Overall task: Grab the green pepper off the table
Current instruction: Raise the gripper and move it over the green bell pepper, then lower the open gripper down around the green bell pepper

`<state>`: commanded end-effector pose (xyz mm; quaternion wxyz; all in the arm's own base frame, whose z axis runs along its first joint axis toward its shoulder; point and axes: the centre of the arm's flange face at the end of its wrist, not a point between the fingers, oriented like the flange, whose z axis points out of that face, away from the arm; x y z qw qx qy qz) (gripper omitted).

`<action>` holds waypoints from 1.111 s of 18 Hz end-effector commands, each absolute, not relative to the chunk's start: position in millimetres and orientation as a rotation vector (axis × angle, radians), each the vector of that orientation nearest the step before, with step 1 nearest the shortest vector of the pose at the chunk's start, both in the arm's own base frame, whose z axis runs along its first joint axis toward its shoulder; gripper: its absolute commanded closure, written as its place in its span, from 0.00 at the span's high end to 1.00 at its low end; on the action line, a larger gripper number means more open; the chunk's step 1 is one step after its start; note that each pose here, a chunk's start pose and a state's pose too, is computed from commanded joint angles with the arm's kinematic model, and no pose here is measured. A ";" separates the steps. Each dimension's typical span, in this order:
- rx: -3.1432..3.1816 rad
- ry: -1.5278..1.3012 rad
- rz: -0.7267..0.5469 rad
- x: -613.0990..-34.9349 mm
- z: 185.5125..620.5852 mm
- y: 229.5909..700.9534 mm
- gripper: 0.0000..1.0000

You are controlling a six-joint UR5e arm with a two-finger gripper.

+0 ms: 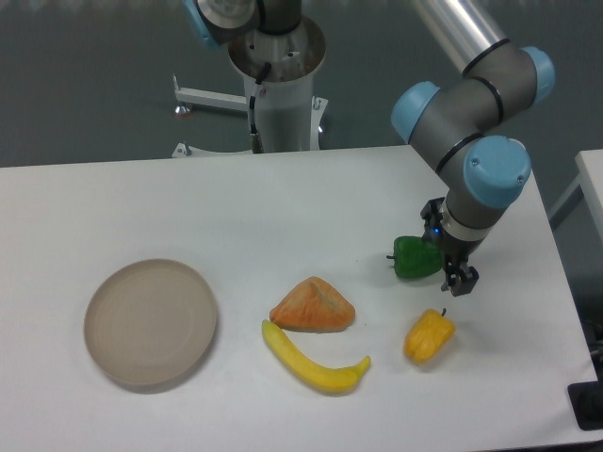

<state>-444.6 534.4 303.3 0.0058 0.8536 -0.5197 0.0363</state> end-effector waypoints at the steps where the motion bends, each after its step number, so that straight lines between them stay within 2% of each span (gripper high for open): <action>1: 2.670 -1.626 0.130 -443.3 297.8 532.1 1.00; 9: 2.730 -1.654 0.081 -440.0 284.9 520.9 1.00; 20: 2.710 -1.675 0.112 -429.9 274.7 517.7 1.00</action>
